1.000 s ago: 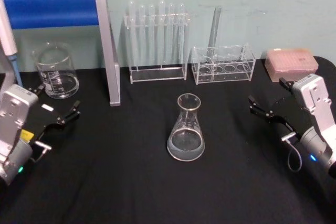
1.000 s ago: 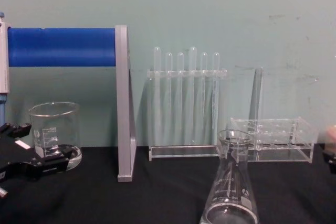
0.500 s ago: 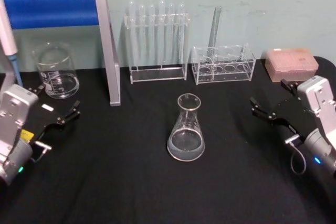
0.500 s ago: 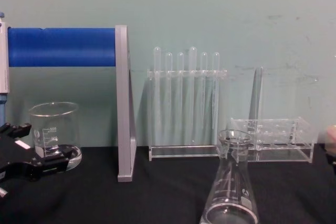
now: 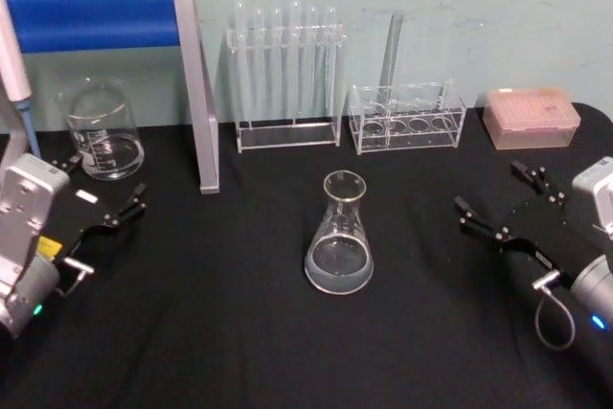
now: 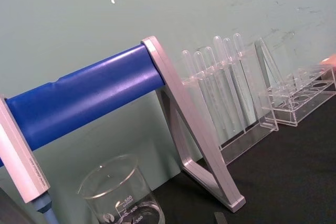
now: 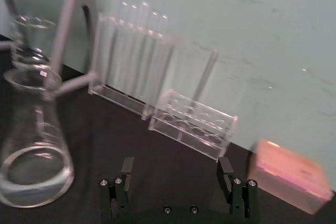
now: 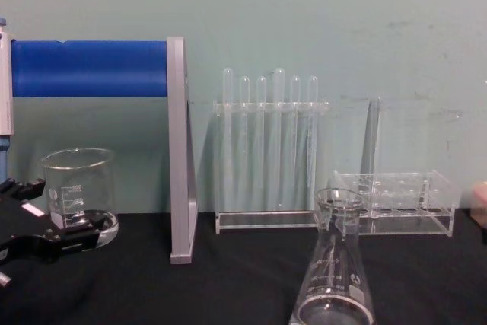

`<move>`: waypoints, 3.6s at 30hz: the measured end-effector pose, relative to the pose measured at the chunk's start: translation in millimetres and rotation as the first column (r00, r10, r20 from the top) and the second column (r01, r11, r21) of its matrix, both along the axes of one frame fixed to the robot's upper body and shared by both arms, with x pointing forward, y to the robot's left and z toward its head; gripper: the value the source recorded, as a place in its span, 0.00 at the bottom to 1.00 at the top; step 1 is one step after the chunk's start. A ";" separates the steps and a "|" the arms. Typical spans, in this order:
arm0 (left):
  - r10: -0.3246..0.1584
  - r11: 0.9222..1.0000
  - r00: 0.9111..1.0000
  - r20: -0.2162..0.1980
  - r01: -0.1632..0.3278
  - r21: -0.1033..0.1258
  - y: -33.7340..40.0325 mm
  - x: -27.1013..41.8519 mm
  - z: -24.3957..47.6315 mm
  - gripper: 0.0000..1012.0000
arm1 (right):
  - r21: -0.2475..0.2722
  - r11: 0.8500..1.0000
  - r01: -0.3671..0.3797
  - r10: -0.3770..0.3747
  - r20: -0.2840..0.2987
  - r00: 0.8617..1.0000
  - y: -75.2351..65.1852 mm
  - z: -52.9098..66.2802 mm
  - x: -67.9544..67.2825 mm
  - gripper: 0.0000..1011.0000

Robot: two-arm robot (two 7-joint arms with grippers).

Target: Grasp the erlenmeyer flask with one hand, shake it three times, then place it back.

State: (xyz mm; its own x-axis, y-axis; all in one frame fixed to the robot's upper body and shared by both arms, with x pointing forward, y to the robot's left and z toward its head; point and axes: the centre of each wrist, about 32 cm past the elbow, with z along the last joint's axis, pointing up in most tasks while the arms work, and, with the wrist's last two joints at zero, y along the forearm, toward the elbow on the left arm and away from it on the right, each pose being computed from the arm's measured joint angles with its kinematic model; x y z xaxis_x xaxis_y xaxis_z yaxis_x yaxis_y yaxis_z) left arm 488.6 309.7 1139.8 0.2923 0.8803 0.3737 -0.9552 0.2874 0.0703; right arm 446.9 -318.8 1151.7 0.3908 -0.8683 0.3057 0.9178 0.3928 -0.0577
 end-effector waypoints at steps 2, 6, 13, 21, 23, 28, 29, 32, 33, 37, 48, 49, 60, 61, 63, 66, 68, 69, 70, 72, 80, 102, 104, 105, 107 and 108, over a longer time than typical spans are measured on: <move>0.000 1.000 1.000 0.000 0.000 0.000 0.0 0.0 0.0 0.99 | 0.024 0.999 -0.022 0.022 -0.008 1.000 2.5 0.9 -5.6 0.99; 0.000 1.000 1.000 0.000 0.000 0.000 0.0 0.0 0.0 0.99 | 0.061 0.996 -0.059 0.060 -0.023 0.998 7.9 0.9 -12.5 0.99; 0.000 1.000 1.000 0.000 0.000 0.000 0.0 0.0 0.0 0.99 | 0.127 0.983 -0.134 0.143 -0.063 0.988 18.8 -0.9 -18.2 0.99; 0.000 1.000 1.000 0.000 0.000 0.000 0.0 0.0 0.0 0.99 | 0.182 0.958 -0.219 0.240 -0.103 0.965 31.0 -2.2 -16.3 0.99; 0.000 1.000 1.000 0.000 0.000 0.000 0.0 0.0 0.0 0.99 | 0.190 0.954 -0.232 0.255 -0.109 0.961 33.1 -2.5 -15.1 0.99; 0.000 1.000 1.000 0.000 0.000 0.000 0.0 0.0 0.0 0.99 | 0.209 0.940 -0.270 0.298 -0.115 0.948 41.1 -3.1 -10.1 0.99; 0.000 1.000 1.000 0.000 0.000 0.000 0.0 0.0 0.0 0.99 | 0.213 0.937 -0.278 0.306 -0.113 0.945 43.5 -3.5 -8.7 0.99; 0.000 1.000 1.000 0.000 0.000 0.000 0.0 0.0 0.0 0.99 | 0.220 0.932 -0.290 0.318 -0.106 0.942 48.8 -5.6 -5.3 0.99; 0.000 1.000 1.000 0.000 0.000 0.000 0.0 0.0 0.0 0.99 | 0.222 0.930 -0.292 0.321 -0.104 0.941 50.2 -6.1 -4.4 0.99; 0.000 1.000 1.000 0.000 0.000 0.000 0.0 0.0 0.0 0.99 | 0.230 0.925 -0.302 0.330 -0.092 0.940 55.9 -7.6 0.2 0.99; 0.000 1.000 1.000 0.000 0.000 0.000 0.0 0.0 0.0 0.99 | 0.255 0.916 -0.310 0.338 -0.075 0.938 71.6 -9.7 18.8 0.99; 0.000 1.000 1.000 0.000 0.000 0.000 0.0 0.0 0.0 0.99 | 0.256 0.915 -0.311 0.339 -0.075 0.938 73.8 -9.6 21.8 0.99; 0.000 1.000 1.000 0.000 0.000 0.000 0.0 0.0 0.0 0.99 | 0.250 0.921 -0.297 0.329 -0.095 0.940 88.1 -12.4 39.7 0.99; 0.000 1.000 1.000 0.000 0.000 0.000 0.0 0.0 0.0 0.99 | 0.249 0.922 -0.296 0.328 -0.095 0.940 88.7 -12.6 40.5 0.99; 0.000 1.000 1.000 0.000 0.000 0.000 0.0 0.0 0.0 0.99 | 0.247 0.924 -0.293 0.324 -0.096 0.941 91.1 -13.5 43.0 0.99; 0.000 1.000 1.000 0.000 0.000 0.000 0.0 0.0 0.0 0.99 | 0.245 0.925 -0.290 0.321 -0.095 0.942 94.1 -14.3 45.5 0.99; 0.000 1.000 1.000 0.000 0.000 0.000 0.0 0.0 0.0 0.99 | 0.244 0.926 -0.288 0.317 -0.093 0.944 95.3 -14.5 46.6 0.99; 0.000 1.000 1.000 0.000 0.000 0.000 0.0 0.0 0.0 0.99 | 0.242 0.927 -0.286 0.315 -0.092 0.945 96.2 -14.6 47.5 0.99; 0.000 1.000 1.000 0.000 0.000 0.000 0.0 0.0 0.0 0.99 | 0.242 0.927 -0.286 0.315 -0.091 0.945 96.7 -14.6 47.9 0.99; 0.000 1.000 1.000 0.000 0.000 0.000 0.0 0.0 0.0 0.99 | 0.241 0.928 -0.284 0.313 -0.089 0.946 97.5 -14.5 48.6 0.99; 0.000 1.000 1.000 0.000 0.000 0.000 0.0 0.0 0.0 0.99 | 0.235 0.929 -0.285 0.310 -0.080 0.947 99.0 -14.8 49.5 0.99; 0.000 1.000 1.000 0.000 0.000 0.000 0.0 0.0 0.0 0.99 | 0.236 0.929 -0.284 0.310 -0.081 0.947 98.5 -14.7 49.4 0.70; 0.000 1.000 1.000 0.000 0.000 0.000 0.0 0.0 0.0 0.99 | 0.236 0.929 -0.284 0.310 -0.081 0.947 98.5 -14.7 49.4 0.62; 0.000 1.000 1.000 0.000 0.000 0.000 0.0 0.0 0.0 0.99 | 0.236 0.929 -0.284 0.310 -0.081 0.947 98.5 -14.6 49.4 0.62; 0.000 1.000 1.000 0.000 0.000 0.000 0.0 0.0 0.0 0.99 | 0.236 0.929 -0.284 0.310 -0.081 0.947 98.6 -14.5 49.4 0.52; 0.000 1.000 1.000 0.000 0.000 0.000 0.0 0.0 0.0 0.99 | 0.236 0.929 -0.284 0.310 -0.081 0.947 98.6 -14.5 49.4 0.50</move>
State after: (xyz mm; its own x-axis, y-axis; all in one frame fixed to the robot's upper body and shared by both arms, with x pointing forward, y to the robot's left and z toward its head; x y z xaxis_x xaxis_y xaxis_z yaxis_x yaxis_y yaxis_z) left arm 488.6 309.7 1139.8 0.2923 0.8803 0.3737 -0.9552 0.2873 0.0703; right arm 496.4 -220.2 1137.2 0.6621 -0.7471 0.0592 0.7494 0.6611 -0.0371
